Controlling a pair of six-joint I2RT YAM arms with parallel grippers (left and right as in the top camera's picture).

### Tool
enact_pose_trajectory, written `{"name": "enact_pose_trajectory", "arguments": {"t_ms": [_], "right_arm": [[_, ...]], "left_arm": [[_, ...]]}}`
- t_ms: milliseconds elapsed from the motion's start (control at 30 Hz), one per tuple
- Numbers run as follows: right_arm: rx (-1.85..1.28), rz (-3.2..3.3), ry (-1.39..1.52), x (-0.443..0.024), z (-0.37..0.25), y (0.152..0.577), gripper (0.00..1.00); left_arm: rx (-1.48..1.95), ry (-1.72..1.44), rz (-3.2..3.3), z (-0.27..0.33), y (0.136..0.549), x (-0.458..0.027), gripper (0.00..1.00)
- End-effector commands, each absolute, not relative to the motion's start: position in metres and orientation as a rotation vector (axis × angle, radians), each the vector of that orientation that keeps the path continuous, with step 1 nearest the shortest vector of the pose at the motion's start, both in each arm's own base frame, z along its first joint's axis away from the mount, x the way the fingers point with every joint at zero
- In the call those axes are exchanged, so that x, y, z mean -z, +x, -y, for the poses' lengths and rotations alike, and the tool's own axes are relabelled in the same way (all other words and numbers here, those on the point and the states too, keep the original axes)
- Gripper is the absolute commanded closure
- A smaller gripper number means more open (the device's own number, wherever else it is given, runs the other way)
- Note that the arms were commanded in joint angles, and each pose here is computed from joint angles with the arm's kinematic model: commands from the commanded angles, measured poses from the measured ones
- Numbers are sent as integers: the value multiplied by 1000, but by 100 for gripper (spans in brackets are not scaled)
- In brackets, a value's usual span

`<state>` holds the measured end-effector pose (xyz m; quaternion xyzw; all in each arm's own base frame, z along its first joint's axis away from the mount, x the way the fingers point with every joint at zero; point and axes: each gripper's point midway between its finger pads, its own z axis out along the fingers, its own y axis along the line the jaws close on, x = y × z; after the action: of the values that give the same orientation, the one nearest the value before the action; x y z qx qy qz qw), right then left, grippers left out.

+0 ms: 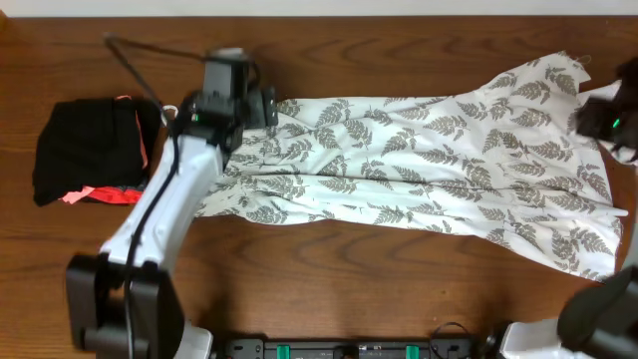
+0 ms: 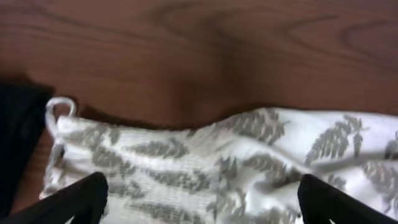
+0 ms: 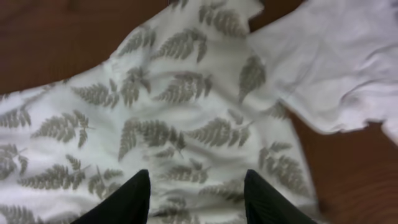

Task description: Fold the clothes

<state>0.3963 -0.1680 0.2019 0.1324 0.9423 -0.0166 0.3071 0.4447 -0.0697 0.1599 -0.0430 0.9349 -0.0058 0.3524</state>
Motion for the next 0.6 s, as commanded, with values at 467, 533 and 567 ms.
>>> {"name": "enact_pose_trajectory", "arguments": {"t_ms": [467, 533, 567], "right_arm": [[9, -2489, 223, -143, 219, 527, 4], [3, -2500, 226, -123, 222, 533, 4], [-1, -2506, 227, -113, 223, 536, 5]], "left_arm": [[33, 43, -2523, 93, 505, -55, 1], [31, 44, -2535, 93, 507, -41, 1], [29, 45, -2542, 94, 508, -35, 1]]}}
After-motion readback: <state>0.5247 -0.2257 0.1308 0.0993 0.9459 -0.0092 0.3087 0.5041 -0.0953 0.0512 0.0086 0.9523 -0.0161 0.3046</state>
